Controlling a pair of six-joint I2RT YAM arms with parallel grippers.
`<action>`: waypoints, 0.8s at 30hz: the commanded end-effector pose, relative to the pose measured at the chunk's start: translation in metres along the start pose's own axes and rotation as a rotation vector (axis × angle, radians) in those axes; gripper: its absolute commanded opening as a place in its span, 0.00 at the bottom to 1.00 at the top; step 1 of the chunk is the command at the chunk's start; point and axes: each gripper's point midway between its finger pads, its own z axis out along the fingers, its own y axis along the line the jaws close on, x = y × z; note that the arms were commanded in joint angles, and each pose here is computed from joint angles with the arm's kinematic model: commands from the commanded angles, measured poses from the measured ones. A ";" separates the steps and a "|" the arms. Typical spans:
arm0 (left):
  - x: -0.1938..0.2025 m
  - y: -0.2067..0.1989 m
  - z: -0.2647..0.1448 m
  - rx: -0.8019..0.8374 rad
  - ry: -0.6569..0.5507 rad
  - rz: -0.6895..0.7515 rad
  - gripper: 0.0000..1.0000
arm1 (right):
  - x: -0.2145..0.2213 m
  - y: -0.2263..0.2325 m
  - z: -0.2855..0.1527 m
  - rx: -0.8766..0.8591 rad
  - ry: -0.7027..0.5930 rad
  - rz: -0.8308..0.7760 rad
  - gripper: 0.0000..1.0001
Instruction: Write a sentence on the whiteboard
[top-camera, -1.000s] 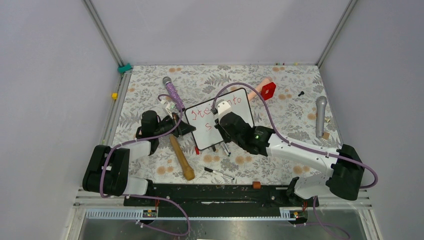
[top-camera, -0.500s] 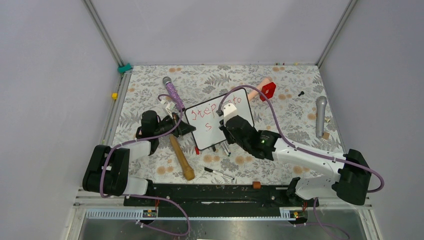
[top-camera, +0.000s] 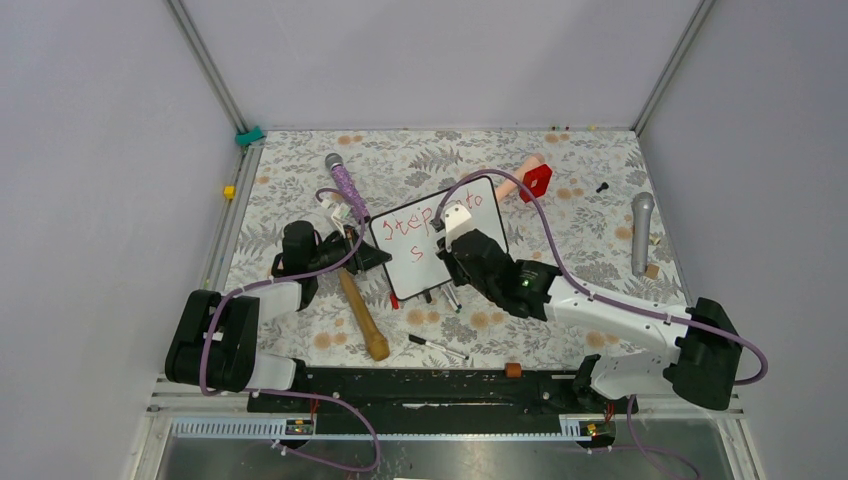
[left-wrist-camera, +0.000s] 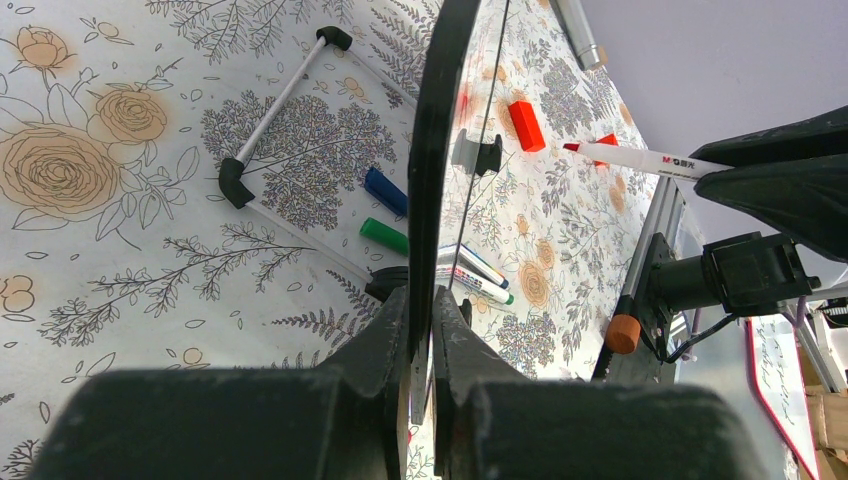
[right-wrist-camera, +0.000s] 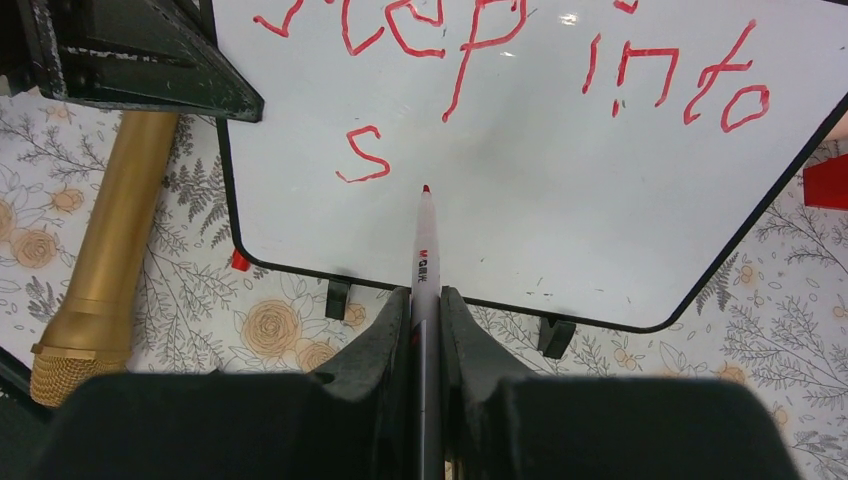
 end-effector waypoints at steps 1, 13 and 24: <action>-0.005 0.028 0.000 -0.129 -0.025 0.005 0.00 | -0.022 -0.002 -0.001 0.004 -0.089 -0.003 0.00; -0.006 0.028 0.000 -0.133 -0.029 0.008 0.00 | -0.013 0.005 0.014 -0.014 -0.099 -0.018 0.00; -0.006 0.027 0.000 -0.128 -0.028 0.005 0.00 | -0.003 0.012 0.025 -0.037 -0.048 -0.053 0.00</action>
